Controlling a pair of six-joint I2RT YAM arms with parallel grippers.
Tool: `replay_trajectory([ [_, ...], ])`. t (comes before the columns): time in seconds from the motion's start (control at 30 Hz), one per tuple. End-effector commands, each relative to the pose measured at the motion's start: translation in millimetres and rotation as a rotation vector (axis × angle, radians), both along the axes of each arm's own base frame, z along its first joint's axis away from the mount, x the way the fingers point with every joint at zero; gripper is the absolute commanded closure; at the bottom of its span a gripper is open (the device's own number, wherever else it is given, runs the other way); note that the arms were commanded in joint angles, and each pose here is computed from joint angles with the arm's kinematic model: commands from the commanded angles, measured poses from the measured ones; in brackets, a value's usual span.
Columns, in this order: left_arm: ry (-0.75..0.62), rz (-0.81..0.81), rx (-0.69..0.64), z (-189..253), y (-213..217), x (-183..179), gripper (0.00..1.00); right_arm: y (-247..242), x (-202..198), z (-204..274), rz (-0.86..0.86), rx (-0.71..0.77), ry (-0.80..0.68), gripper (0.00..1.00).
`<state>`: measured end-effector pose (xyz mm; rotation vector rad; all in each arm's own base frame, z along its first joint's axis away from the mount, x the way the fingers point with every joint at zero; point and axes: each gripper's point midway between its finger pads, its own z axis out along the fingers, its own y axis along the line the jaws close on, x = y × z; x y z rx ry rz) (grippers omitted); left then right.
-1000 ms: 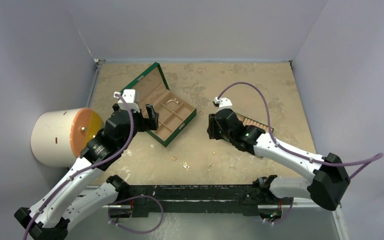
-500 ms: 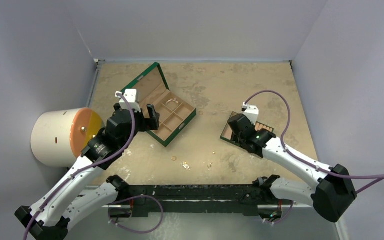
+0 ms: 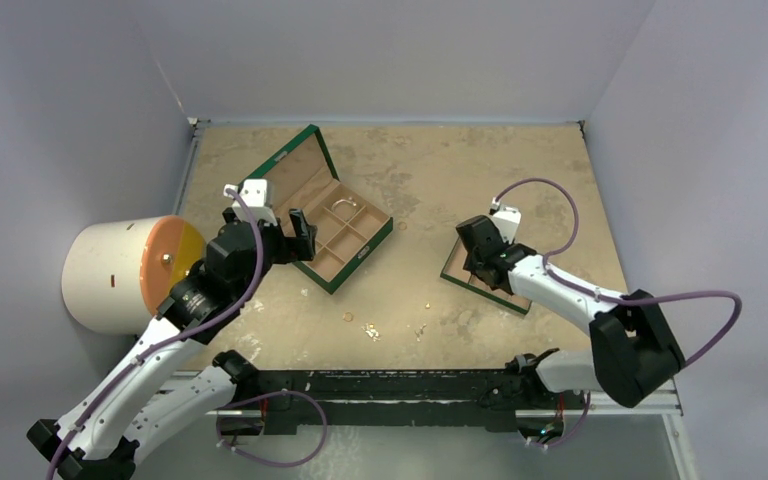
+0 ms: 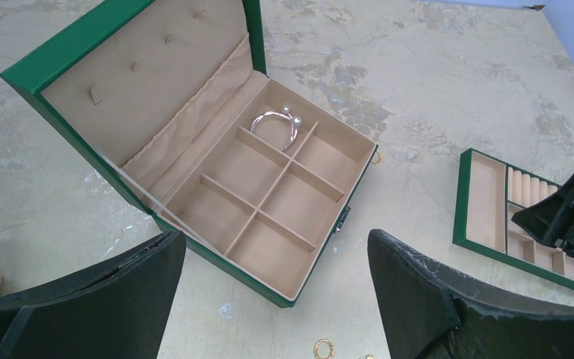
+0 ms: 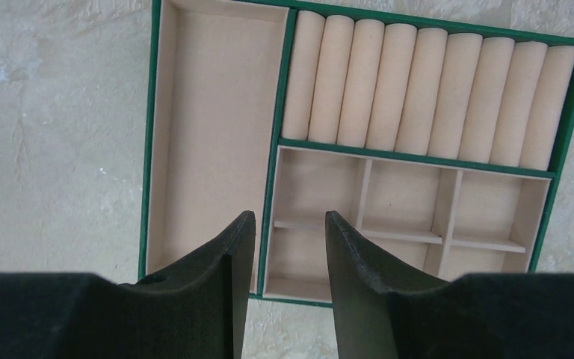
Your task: Organize the mixed jewelry
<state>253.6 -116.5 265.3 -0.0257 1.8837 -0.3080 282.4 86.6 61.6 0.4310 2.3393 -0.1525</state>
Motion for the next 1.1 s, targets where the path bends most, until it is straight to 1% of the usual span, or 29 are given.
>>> replay_trajectory([
  [0.0, -0.035, 0.011, -0.04, 12.1, -0.7, 3.0, 0.09, 4.6, 24.5, 9.3, -0.052, 0.052, -0.076, 0.57],
  [0.3, -0.036, 0.013, -0.039, 12.2, -0.4, 3.2, 0.09, 6.2, 37.6, 1.2, -0.055, 0.081, -0.065, 0.59],
  [0.43, -0.038, 0.014, -0.041, 12.9, 0.2, 2.8, 0.09, 8.4, 38.1, -6.5, -0.055, 0.087, -0.045, 0.61],
  [0.9, -0.041, 0.012, -0.044, 14.4, 0.3, 2.2, 0.09, 6.9, 34.1, -21.8, -0.058, 0.07, -0.001, 0.74],
  [1.07, -0.046, 0.012, -0.048, 15.9, 0.8, 1.4, 0.09, 7.7, 33.4, -24.6, -0.056, 0.071, 0.008, 0.82],
])
